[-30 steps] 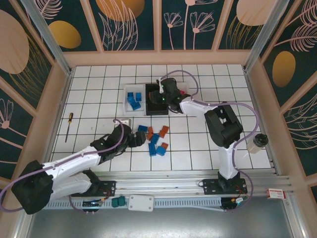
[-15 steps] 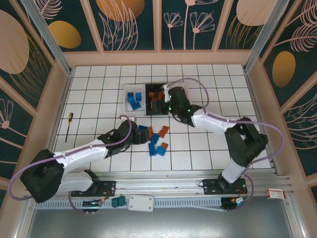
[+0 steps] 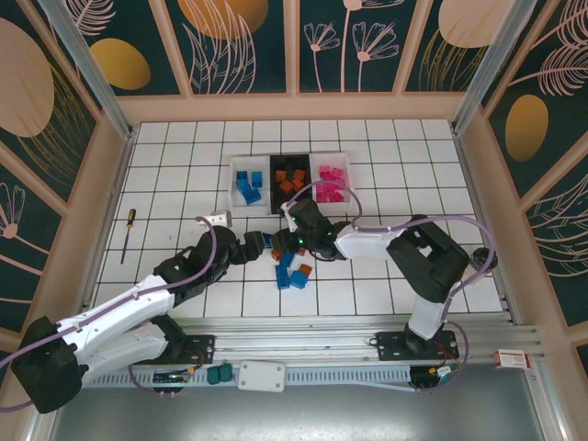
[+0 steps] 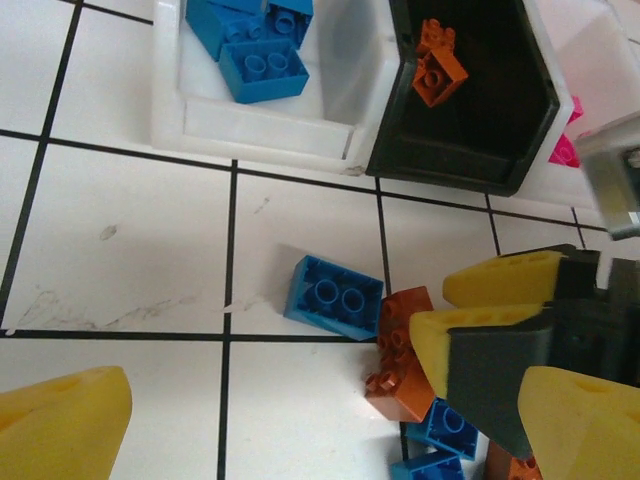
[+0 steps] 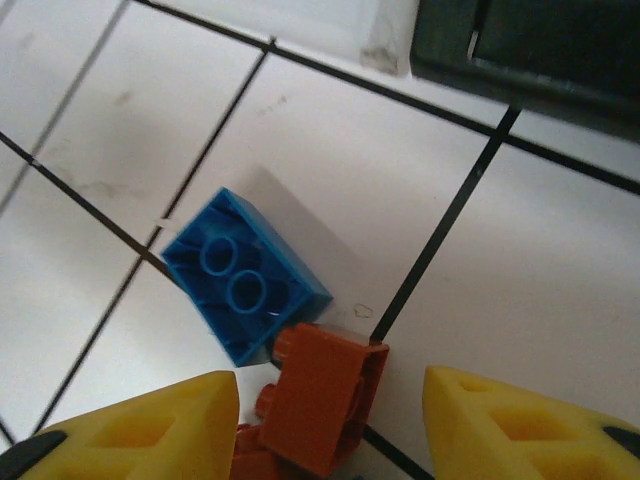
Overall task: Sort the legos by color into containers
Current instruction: Pick up the lego from the center of the table, then place the lego in the container.
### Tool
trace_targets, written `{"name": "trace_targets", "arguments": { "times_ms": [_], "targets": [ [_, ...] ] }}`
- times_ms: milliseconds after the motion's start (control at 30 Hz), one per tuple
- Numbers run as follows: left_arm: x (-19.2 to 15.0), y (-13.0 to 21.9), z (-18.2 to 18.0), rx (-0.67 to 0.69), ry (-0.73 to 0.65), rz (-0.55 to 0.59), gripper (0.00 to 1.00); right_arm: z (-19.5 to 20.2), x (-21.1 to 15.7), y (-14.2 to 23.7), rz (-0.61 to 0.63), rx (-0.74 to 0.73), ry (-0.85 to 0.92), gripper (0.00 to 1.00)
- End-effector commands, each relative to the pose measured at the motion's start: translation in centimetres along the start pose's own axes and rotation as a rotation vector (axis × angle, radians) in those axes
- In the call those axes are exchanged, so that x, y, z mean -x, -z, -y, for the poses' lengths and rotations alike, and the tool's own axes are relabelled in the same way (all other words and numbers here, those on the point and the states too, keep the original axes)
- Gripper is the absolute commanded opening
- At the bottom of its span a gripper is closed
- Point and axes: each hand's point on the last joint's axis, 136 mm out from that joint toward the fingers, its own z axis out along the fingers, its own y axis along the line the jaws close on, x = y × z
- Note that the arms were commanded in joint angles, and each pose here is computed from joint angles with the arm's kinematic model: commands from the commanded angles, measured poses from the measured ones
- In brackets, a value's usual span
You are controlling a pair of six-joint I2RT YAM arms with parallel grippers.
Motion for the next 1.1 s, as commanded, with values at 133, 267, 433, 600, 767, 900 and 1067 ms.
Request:
{"name": "trace_targets", "arguments": {
  "times_ms": [133, 267, 433, 600, 767, 900, 1067],
  "targets": [
    [-1.1, -0.1, -1.2, 0.037, 0.001, -0.028, 0.99, 0.0, 0.0, -1.0, -0.016, -0.029, 0.023, 0.46],
    [-1.6, -0.5, -0.5, 0.014, -0.026, -0.057, 0.99, -0.2, 0.2, -1.1, -0.009, -0.019, 0.03, 0.33],
    [-2.4, -1.2, 0.1, -0.013, -0.056, -0.098, 0.99, -0.6, 2.1, 1.0, 0.078, 0.006, 0.034, 0.22],
    [-3.1, -1.9, 0.5, -0.023, -0.086, -0.135, 0.99, -1.5, 4.8, 4.6, 0.181, 0.061, 0.026, 0.19],
    [-3.4, -2.5, 1.2, -0.044, -0.093, -0.153, 0.98, 0.5, 9.1, 7.1, 0.273, 0.044, -0.005, 0.19],
    [-3.6, -3.2, 1.8, -0.054, -0.107, -0.177, 0.96, 3.4, 12.8, 6.4, 0.303, 0.019, -0.038, 0.19],
    [-4.0, -4.1, 3.2, -0.093, -0.111, -0.212, 0.89, 6.3, 16.5, 3.3, 0.302, -0.007, -0.072, 0.2]
  ]
}}
